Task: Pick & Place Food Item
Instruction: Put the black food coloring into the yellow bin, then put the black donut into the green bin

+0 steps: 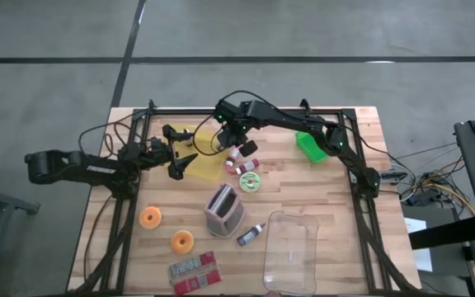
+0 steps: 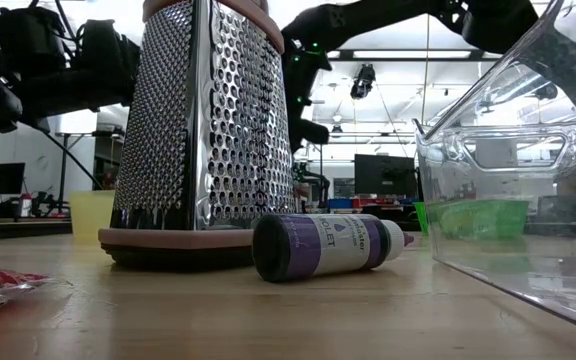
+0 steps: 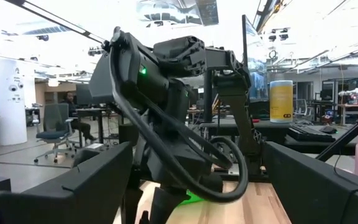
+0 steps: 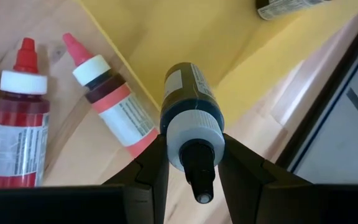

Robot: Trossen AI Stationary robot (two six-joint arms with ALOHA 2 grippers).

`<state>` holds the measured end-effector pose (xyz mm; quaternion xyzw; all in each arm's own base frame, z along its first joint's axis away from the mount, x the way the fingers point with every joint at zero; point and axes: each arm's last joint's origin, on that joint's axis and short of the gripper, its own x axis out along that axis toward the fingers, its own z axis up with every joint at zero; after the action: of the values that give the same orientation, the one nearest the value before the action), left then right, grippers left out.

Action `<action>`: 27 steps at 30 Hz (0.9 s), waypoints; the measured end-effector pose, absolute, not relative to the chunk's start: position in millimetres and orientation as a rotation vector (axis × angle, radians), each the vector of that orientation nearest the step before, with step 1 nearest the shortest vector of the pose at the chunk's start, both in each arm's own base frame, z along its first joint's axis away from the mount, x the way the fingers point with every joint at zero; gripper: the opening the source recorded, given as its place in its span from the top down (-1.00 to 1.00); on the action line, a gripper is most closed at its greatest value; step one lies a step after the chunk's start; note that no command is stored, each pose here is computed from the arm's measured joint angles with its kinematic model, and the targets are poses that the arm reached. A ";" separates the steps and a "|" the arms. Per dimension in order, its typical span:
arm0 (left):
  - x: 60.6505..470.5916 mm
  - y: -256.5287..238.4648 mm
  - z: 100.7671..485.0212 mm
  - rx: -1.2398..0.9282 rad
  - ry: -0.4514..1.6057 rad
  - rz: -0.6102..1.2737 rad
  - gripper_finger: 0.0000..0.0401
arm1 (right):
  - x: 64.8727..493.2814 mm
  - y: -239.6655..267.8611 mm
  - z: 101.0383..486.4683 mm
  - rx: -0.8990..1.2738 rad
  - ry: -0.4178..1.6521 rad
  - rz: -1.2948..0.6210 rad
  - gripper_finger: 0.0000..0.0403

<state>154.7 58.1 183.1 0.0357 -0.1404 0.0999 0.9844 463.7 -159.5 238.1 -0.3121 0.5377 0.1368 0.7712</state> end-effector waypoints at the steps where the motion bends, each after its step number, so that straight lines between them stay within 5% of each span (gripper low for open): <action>1: 154.7 58.1 183.2 0.072 -0.283 0.201 -0.79 | 463.5 -159.6 237.8 -0.676 1.168 0.298 0.48; 10: 154.8 58.0 183.1 0.072 -0.282 0.201 -0.79 | 464.6 -160.0 237.6 -0.658 1.159 0.276 0.48; 18: 154.8 58.1 183.1 0.072 -0.282 0.201 -0.80 | 466.7 -161.2 238.1 -0.620 1.150 0.215 -0.06; 27: 154.8 58.0 183.1 0.072 -0.282 0.200 -0.79 | 466.1 -161.4 236.8 -0.630 1.167 0.203 -0.13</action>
<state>154.8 58.0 183.1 0.0357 -0.1402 0.0996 0.9845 466.1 -161.4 236.8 -0.2921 0.5408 0.0941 0.7832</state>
